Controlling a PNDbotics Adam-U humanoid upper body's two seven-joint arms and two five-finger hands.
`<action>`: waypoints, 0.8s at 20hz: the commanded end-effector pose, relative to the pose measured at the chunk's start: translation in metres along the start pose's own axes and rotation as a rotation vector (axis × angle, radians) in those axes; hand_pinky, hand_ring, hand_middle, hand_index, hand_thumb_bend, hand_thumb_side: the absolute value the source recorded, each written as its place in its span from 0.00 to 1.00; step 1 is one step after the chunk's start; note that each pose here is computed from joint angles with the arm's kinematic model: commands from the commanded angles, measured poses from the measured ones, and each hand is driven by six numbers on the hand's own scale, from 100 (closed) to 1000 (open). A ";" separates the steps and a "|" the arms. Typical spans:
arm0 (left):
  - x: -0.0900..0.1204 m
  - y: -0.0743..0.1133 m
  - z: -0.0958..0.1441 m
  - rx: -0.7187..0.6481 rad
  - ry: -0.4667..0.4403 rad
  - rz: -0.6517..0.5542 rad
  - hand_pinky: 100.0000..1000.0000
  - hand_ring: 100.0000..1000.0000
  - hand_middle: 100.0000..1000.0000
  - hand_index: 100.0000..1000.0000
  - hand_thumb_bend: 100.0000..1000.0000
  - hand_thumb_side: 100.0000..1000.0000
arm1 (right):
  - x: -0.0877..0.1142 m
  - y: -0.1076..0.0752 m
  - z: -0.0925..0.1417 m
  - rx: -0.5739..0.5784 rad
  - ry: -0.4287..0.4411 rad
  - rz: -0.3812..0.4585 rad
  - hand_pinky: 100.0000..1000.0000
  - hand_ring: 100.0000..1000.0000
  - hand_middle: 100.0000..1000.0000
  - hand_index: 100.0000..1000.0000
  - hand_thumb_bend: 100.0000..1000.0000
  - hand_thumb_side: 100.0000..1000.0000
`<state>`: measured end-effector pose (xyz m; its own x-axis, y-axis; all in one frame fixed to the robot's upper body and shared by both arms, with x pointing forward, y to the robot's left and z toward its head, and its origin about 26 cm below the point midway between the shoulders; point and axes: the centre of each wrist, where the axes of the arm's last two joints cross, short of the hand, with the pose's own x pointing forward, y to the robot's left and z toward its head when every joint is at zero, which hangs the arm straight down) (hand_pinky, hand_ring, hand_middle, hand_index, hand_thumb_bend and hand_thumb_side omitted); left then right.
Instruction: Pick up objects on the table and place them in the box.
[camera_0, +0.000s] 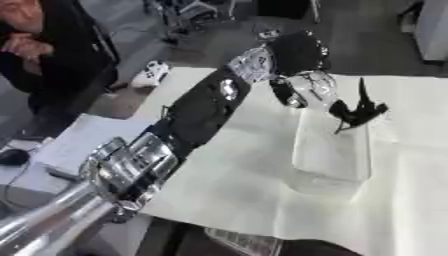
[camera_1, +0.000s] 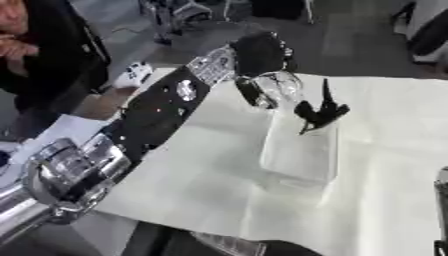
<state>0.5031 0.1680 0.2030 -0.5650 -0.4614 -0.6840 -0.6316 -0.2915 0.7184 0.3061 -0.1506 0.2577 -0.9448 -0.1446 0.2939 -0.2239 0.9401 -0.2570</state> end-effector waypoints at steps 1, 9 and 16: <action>-0.010 0.016 -0.008 0.078 -0.034 -0.043 0.00 0.00 0.00 0.07 0.00 0.44 | 0.005 0.003 -0.008 -0.002 -0.039 -0.015 0.33 0.32 0.36 0.57 0.24 1.00; -0.004 0.011 -0.011 0.073 -0.154 -0.070 0.00 0.00 0.00 0.10 0.00 0.56 | 0.005 0.004 -0.009 -0.003 -0.044 -0.022 0.33 0.32 0.36 0.57 0.24 1.00; 0.002 -0.002 -0.006 -0.095 -0.266 -0.074 0.03 0.18 0.15 0.26 0.00 0.72 | 0.005 0.004 -0.009 -0.003 -0.047 -0.024 0.33 0.32 0.36 0.57 0.23 1.00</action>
<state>0.5043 0.1603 0.1892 -0.6531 -0.2206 -0.7245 -0.6243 -0.3847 0.6799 0.3058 -0.1484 0.2584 -0.9440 -0.1597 0.2887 -0.2353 0.9393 -0.2497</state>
